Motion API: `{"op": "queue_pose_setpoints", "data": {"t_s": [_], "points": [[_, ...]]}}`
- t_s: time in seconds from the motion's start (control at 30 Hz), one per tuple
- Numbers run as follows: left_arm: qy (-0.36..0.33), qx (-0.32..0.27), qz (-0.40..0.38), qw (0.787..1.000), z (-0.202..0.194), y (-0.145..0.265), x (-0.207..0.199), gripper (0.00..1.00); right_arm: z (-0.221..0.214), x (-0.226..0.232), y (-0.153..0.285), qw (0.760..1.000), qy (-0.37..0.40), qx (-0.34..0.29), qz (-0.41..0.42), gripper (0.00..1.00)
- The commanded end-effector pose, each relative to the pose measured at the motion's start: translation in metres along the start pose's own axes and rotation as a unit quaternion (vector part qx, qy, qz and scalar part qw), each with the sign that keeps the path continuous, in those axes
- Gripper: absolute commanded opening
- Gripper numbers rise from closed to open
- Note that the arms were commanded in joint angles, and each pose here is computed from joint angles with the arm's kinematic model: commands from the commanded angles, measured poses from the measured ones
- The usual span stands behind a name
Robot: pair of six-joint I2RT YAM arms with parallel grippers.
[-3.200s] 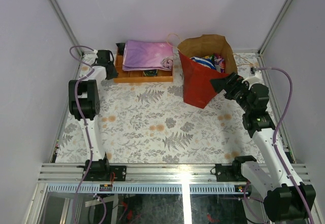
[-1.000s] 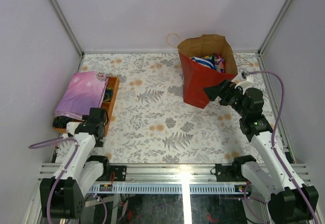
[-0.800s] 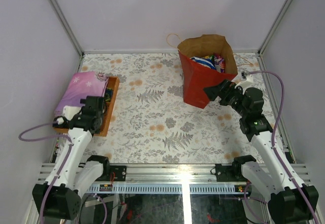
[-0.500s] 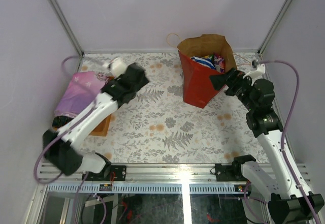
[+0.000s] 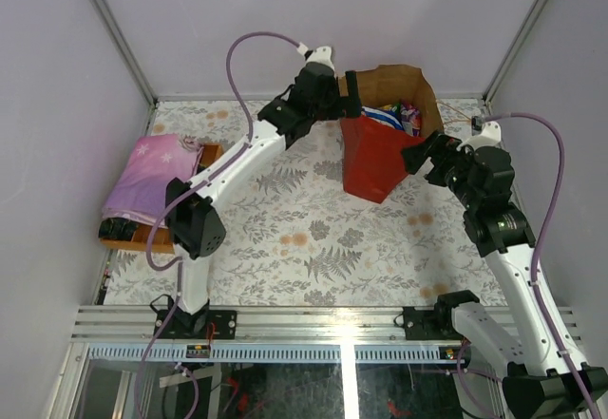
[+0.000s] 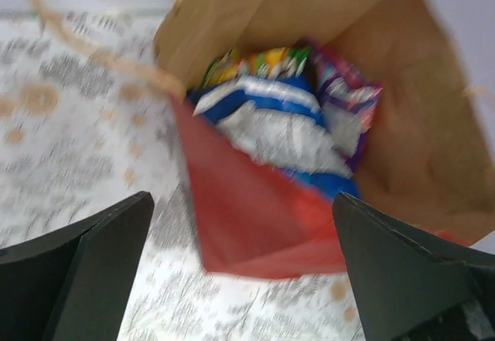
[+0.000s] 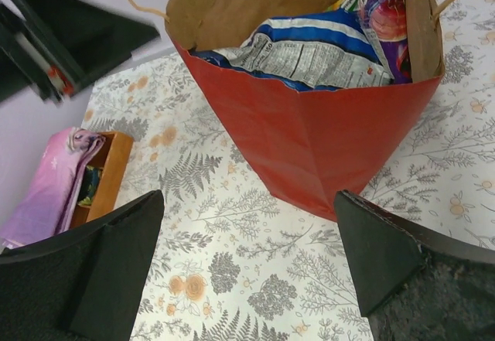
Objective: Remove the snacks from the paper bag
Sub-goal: Adjust the paper bag at the center of the board.
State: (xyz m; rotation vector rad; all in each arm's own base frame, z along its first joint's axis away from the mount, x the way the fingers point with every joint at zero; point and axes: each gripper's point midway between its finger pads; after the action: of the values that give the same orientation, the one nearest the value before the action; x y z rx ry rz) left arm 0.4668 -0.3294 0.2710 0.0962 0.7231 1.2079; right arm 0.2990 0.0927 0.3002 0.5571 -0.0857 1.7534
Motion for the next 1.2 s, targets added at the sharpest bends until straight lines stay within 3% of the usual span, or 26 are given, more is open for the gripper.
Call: {"op": "queue_pose_setpoints", "data": {"t_s": [0.0, 0.17, 0.4, 0.93, 1.03, 1.17], "points": [[0.01, -0.013, -0.02, 1.0, 0.036, -0.026, -0.002, 1.0, 0.003, -0.002, 0.0, 1.0, 0.021, -0.008, -0.007, 0.99], [0.048, -0.02, 0.011, 0.999, 0.052, -0.053, 0.037, 1.0, 0.0, -0.003, -0.001, 1.0, 0.025, -0.004, -0.004, 0.99], [0.059, -0.035, 0.04, 0.997, 0.06, -0.056, 0.071, 1.0, -0.006, -0.003, -0.005, 1.0, 0.026, 0.001, 0.001, 0.99], [0.129, -0.02, -0.076, 0.989, 0.079, -0.089, 0.075, 1.0, -0.019, -0.007, -0.013, 0.999, 0.025, 0.019, 0.002, 0.99], [0.135, -0.02, -0.111, 0.984, 0.08, -0.094, 0.065, 0.92, -0.02, -0.007, -0.013, 0.999, 0.026, 0.019, 0.004, 1.0], [0.137, -0.026, -0.152, 0.979, 0.086, -0.094, 0.051, 0.73, -0.024, -0.007, -0.016, 0.999, 0.024, 0.025, 0.006, 0.99]]}}
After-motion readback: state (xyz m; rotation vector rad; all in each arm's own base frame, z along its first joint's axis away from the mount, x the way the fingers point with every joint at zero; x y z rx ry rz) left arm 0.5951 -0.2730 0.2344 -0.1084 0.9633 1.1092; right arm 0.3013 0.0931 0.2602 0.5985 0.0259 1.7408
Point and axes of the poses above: each gripper's point midway between its finger pads, its own y axis back along the fingers, its own x axis along the line the jaws close on, z = x × y, and after that the axes turned 6 degrees about y, right-handed
